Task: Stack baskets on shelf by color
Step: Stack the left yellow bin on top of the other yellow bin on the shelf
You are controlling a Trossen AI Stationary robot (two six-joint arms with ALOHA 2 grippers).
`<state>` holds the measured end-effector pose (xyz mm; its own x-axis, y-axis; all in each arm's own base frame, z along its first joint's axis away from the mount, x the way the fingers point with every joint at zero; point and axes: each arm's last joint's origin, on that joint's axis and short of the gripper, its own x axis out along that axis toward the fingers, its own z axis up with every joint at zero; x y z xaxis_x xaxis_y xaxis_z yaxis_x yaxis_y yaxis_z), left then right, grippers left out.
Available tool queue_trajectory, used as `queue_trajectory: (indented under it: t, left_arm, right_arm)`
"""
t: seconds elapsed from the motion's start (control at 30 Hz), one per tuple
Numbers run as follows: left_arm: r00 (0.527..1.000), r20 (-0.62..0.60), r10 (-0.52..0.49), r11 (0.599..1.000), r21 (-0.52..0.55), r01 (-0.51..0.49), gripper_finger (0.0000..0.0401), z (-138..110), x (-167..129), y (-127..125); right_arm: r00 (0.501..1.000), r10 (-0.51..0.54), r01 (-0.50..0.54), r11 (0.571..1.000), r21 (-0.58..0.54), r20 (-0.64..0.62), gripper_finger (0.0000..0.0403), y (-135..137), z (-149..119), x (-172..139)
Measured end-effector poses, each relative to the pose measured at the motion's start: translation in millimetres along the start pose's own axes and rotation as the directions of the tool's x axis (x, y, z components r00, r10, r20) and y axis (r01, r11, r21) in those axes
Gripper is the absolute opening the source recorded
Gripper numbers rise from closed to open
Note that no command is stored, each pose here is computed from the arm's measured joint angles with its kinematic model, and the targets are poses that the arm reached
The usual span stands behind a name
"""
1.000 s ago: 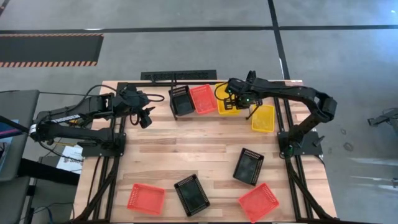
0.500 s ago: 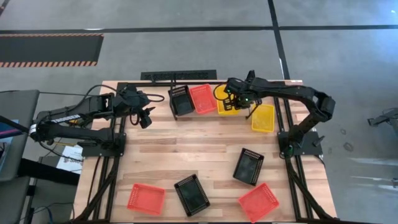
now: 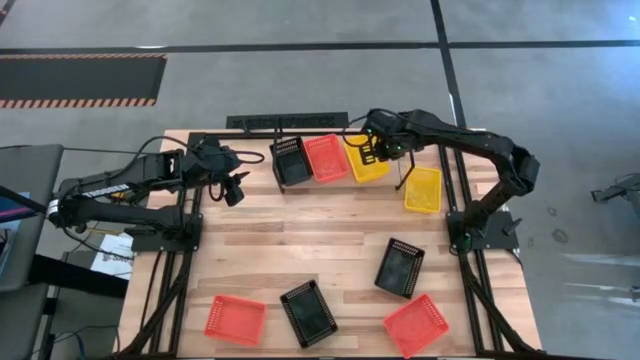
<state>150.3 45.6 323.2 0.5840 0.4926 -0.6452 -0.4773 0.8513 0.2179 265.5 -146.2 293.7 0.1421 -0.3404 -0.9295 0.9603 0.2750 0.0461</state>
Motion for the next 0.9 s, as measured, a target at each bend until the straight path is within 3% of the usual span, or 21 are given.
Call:
queue_trajectory:
  t: [0.3, 0.47, 0.57, 0.8, 0.9]
  left_arm:
    - [1.000, 0.000, 0.000, 1.000, 0.003, 0.000, 0.0146, 0, 0, 0]
    - [1.000, 0.000, 0.001, 1.000, 0.005, -0.001, 0.0146, 0, 0, 0]
    - [1.000, 0.000, 0.001, 1.000, 0.005, -0.001, 0.0146, 0, 0, 0]
    - [1.000, 0.000, -0.002, 1.000, 0.005, 0.002, 0.0146, 0, 0, 0]
    - [1.000, 0.000, -0.005, 1.000, -0.005, 0.005, 0.0146, 0, 0, 0]
  right_arm:
    - [1.000, 0.004, -0.004, 1.000, 0.004, 0.014, 0.0080, 1, 1, -1]
    - [0.995, 0.059, -0.059, 0.998, 0.005, 0.076, 0.0045, 0, 14, 0]
    - [0.985, 0.107, -0.106, 0.994, -0.014, 0.139, 0.0011, 0, 25, 1]
    - [0.914, 0.337, -0.335, 0.941, -0.047, 0.224, 0.0004, -4, 61, 2]
    - [0.914, 0.345, -0.329, 0.938, -0.108, 0.214, 0.0003, 1, 75, 2]
